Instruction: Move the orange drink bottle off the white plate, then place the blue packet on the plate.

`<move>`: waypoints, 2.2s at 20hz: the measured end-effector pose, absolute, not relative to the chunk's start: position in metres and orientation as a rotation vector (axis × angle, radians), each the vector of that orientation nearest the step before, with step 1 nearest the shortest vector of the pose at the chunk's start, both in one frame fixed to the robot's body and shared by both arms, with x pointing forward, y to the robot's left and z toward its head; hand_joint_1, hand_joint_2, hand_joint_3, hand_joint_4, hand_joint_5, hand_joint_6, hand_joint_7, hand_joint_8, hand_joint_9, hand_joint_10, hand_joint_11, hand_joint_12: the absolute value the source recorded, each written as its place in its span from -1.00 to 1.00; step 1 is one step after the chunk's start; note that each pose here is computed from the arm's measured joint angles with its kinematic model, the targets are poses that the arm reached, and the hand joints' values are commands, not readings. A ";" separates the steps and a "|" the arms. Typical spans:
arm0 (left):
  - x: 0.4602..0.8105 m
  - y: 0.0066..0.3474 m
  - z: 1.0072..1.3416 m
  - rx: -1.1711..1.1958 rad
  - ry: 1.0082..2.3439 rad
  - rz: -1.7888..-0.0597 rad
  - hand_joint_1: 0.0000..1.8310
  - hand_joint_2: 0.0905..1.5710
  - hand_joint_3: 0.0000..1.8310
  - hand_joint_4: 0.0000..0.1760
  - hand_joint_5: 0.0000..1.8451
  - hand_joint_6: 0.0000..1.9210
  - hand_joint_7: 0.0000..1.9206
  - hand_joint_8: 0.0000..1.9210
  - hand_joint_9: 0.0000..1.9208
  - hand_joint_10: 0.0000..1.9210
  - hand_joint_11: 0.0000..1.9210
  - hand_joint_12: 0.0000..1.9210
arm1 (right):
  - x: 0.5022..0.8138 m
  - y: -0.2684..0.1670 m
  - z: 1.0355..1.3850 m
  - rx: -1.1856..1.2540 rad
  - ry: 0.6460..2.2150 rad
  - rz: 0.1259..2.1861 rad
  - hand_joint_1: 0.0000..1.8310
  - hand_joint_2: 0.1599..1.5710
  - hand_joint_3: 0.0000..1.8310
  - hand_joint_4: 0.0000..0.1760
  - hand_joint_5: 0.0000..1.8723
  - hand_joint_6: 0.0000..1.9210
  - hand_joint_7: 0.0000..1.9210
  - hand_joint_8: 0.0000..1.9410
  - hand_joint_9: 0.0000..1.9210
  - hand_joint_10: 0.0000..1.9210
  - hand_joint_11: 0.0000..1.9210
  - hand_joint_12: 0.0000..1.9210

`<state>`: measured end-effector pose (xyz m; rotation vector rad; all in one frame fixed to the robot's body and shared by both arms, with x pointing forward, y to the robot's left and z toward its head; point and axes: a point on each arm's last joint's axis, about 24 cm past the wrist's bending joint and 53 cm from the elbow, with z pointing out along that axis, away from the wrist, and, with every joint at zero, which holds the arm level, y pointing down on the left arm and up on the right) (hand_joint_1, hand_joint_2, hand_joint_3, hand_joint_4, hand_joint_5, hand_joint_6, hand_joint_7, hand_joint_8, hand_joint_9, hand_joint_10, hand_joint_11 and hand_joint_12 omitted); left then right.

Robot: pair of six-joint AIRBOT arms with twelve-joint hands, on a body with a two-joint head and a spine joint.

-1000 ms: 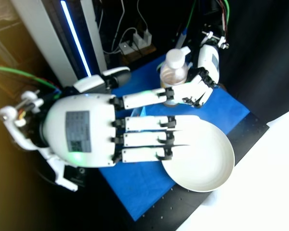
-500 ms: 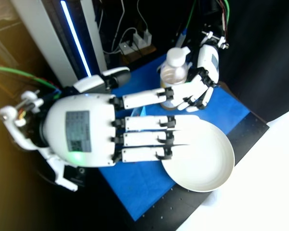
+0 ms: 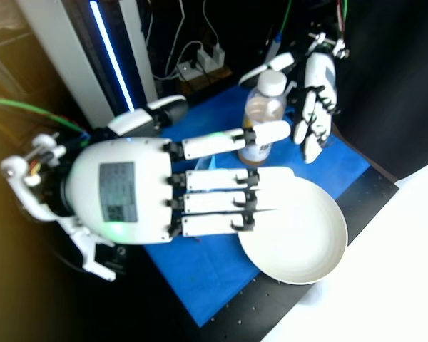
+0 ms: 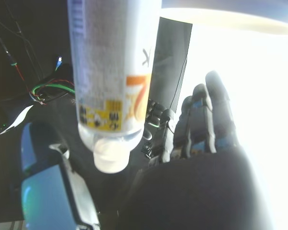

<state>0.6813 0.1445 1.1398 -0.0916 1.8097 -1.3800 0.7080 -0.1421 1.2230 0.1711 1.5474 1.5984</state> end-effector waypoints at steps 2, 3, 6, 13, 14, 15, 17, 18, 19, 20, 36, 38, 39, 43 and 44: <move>0.684 0.154 1.140 -0.104 1.817 -1.343 -0.31 -0.18 -1.00 1.00 -1.00 -1.00 -1.00 -1.00 -0.98 -0.99 -0.99 -0.87 | 0.703 -0.141 1.219 0.131 1.579 1.575 -0.29 -0.32 -1.00 0.75 -0.91 -0.99 -0.92 -0.99 -0.93 -0.99 -0.96 -0.98; 0.684 0.158 1.138 -0.108 1.823 -1.334 -0.29 -0.17 -1.00 1.00 -1.00 -1.00 -1.00 -1.00 -0.99 -1.00 -1.00 -0.88 | 0.702 -0.141 1.216 0.122 1.599 1.560 -0.30 -0.36 -1.00 0.83 -0.86 -0.99 -0.86 -0.99 -0.95 -1.00 -0.95 -0.98; 0.680 0.159 1.126 -0.091 1.865 -1.301 -0.26 -0.20 -1.00 1.00 -1.00 -1.00 -1.00 -1.00 -1.00 -1.00 -1.00 -0.96 | 0.695 -0.135 1.201 0.053 1.686 1.506 -0.24 -0.38 -1.00 -0.01 -0.72 -1.00 -0.71 -1.00 -0.75 -0.99 -0.86 -0.93; 0.686 0.181 1.123 -0.135 1.888 -1.229 -0.21 -0.18 -0.99 1.00 -1.00 -1.00 -1.00 -1.00 -0.99 -1.00 -0.98 -0.99 | 0.689 -0.120 1.171 -0.060 1.841 1.385 -0.26 -0.36 -1.00 0.03 -0.62 -0.99 -0.67 -1.00 -0.91 -1.00 -0.96 -1.00; 0.686 0.181 1.123 -0.137 1.887 -1.229 -0.19 -0.17 -0.99 1.00 -1.00 -1.00 -1.00 -1.00 -1.00 -1.00 -0.99 -1.00 | 0.688 -0.119 1.169 -0.059 1.852 1.390 -0.20 -0.34 -0.99 -0.11 -0.61 -0.99 -0.72 -1.00 -0.91 -0.99 -0.93 -0.98; 0.686 0.181 1.124 -0.136 1.886 -1.231 -0.18 -0.18 -1.00 1.00 -1.00 -1.00 -1.00 -1.00 -1.00 -1.00 -1.00 -1.00 | 0.687 -0.119 1.168 -0.066 1.859 1.387 -0.20 -0.33 -0.99 -0.16 -0.61 -0.99 -0.79 -1.00 -0.94 -1.00 -0.91 -0.97; 0.686 0.183 1.122 -0.137 1.891 -1.224 -0.20 -0.17 -0.99 1.00 -1.00 -1.00 -1.00 -1.00 -1.00 -1.00 -0.97 -0.99 | 0.686 -0.119 1.158 -0.103 1.893 1.340 -0.23 -0.30 -1.00 -0.12 -0.59 -1.00 -0.62 -0.99 -0.72 -0.99 -0.86 -0.67; 0.686 0.183 1.122 -0.138 1.892 -1.223 -0.22 -0.17 -0.99 1.00 -1.00 -1.00 -1.00 -1.00 -0.98 -0.99 -0.94 -0.97 | 0.686 -0.121 1.154 -0.110 1.905 1.318 -0.23 -0.32 -1.00 -0.22 -0.57 -1.00 -0.59 -1.00 -0.73 -1.00 -0.97 -0.63; 0.686 0.183 1.122 -0.138 1.892 -1.223 -0.23 -0.17 -0.99 1.00 -1.00 -1.00 -1.00 -1.00 -0.99 -1.00 -0.93 -0.97 | 0.687 -0.121 1.153 -0.111 1.909 1.310 -0.24 -0.33 -1.00 -0.22 -0.55 -1.00 -0.60 -0.99 -0.76 -0.99 -1.00 -0.75; 0.685 0.184 1.121 -0.140 1.895 -1.223 -0.24 -0.17 -1.00 1.00 -1.00 -1.00 -1.00 -1.00 -0.99 -1.00 -0.93 -0.97 | 0.687 -0.120 1.152 -0.109 1.912 1.309 -0.25 -0.33 -1.00 -0.32 -0.52 -0.99 -0.59 -0.99 -0.76 -0.99 -1.00 -0.77; 0.678 0.184 1.122 -0.129 1.897 -1.238 -0.24 -0.21 -1.00 1.00 -1.00 -1.00 -1.00 -1.00 -0.97 -1.00 -0.93 -0.97 | 0.682 -0.086 1.114 -0.160 1.988 1.295 0.02 0.01 -0.99 0.47 -0.33 -0.99 -0.37 -1.00 -0.47 -0.99 -0.97 -0.57; 0.677 0.183 1.123 -0.130 1.896 -1.243 -0.26 -0.20 -1.00 1.00 -1.00 -1.00 -1.00 -1.00 -0.97 -1.00 -0.92 -0.97 | 0.682 -0.086 1.110 -0.156 1.999 1.287 0.03 0.07 -0.99 0.33 -0.30 -0.99 -0.34 -0.99 -0.45 -0.99 -0.97 -0.57; 0.677 0.183 1.123 -0.135 1.896 -1.249 -0.28 -0.20 -1.00 1.00 -1.00 -1.00 -1.00 -1.00 -0.97 -1.00 -0.91 -0.96 | 0.682 -0.086 1.109 -0.157 2.000 1.287 0.02 0.10 -0.99 0.32 -0.30 -1.00 -0.34 -1.00 -0.47 -1.00 -0.98 -0.57; 0.677 0.183 1.123 -0.143 1.898 -1.254 -0.26 -0.18 -0.99 1.00 -1.00 -1.00 -1.00 -1.00 -0.95 -0.99 -0.93 -0.97 | 0.683 -0.084 1.108 -0.155 2.000 1.290 0.20 0.17 -1.00 -0.10 -0.18 -1.00 -0.22 -0.99 -0.43 -1.00 -0.92 -0.52; 0.677 0.185 1.124 -0.141 1.899 -1.250 -0.27 -0.17 -0.99 1.00 -1.00 -1.00 -1.00 -1.00 -0.95 -0.99 -0.93 -0.97 | 0.683 -0.084 1.108 -0.154 2.001 1.287 0.24 0.21 -1.00 -0.21 -0.16 -1.00 -0.20 -1.00 -0.42 -1.00 -0.93 -0.35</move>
